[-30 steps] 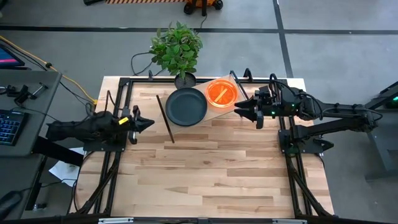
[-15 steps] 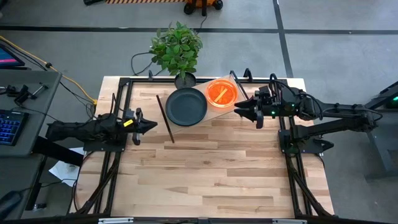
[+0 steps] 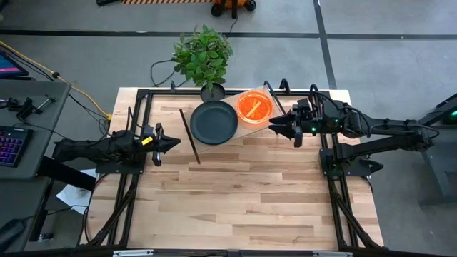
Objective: Place and stack plates onto a shelf
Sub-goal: Return to Home Position
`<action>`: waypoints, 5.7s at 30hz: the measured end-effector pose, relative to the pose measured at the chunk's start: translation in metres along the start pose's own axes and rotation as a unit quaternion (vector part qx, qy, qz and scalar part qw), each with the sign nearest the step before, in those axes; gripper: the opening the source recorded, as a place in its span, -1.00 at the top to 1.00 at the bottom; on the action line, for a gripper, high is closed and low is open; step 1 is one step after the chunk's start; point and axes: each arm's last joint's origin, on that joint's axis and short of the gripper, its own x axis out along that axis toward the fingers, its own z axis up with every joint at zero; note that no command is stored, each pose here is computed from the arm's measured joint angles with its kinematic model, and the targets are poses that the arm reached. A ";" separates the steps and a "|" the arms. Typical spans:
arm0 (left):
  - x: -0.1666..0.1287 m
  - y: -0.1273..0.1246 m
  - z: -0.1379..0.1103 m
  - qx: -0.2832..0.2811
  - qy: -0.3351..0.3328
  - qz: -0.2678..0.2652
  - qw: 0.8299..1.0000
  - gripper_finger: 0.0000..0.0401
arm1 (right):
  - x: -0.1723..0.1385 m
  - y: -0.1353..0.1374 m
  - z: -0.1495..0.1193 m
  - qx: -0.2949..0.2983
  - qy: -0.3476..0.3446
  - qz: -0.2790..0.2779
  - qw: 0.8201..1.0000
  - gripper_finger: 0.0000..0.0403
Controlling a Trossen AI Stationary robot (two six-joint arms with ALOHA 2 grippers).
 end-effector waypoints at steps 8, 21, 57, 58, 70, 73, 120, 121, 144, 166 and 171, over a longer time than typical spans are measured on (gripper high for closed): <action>0.000 0.000 0.000 0.000 0.000 0.000 1.000 1.00 | -0.002 0.000 -0.001 -0.002 0.008 0.008 1.000 0.17; 0.000 0.000 0.000 0.000 0.000 0.000 1.000 1.00 | -0.051 -0.017 -0.030 -0.048 0.023 0.020 0.998 0.90; 0.000 0.000 0.000 0.000 0.000 0.000 1.000 1.00 | -0.069 -0.099 -0.168 -0.139 -0.041 0.138 0.980 1.00; 0.000 0.000 0.000 -0.001 0.000 0.000 1.000 1.00 | -0.069 -0.099 -0.168 -0.144 -0.037 0.137 0.979 1.00; 0.000 0.000 0.000 0.000 0.002 0.000 1.000 1.00 | -0.065 -0.105 -0.171 -0.114 -0.026 0.072 0.990 1.00; 0.000 0.000 0.000 0.000 0.002 0.000 1.000 1.00 | -0.065 -0.105 -0.171 -0.101 -0.025 0.073 0.992 1.00; 0.000 0.000 0.000 0.000 0.002 0.000 1.000 1.00 | -0.065 -0.105 -0.171 -0.060 -0.021 0.073 0.995 1.00; 0.000 0.000 0.000 0.000 0.002 0.000 1.000 1.00 | -0.065 -0.105 -0.171 -0.060 -0.021 0.073 0.995 1.00; 0.000 0.000 0.000 0.000 0.002 0.000 1.000 1.00 | -0.065 -0.105 -0.171 -0.060 -0.021 0.073 0.995 1.00; 0.000 0.000 0.000 0.000 0.002 0.000 1.000 1.00 | -0.065 -0.105 -0.171 -0.060 -0.022 0.073 0.995 1.00; 0.000 0.000 0.000 0.000 0.002 0.000 1.000 1.00 | -0.065 -0.105 -0.171 -0.060 -0.022 0.073 0.995 1.00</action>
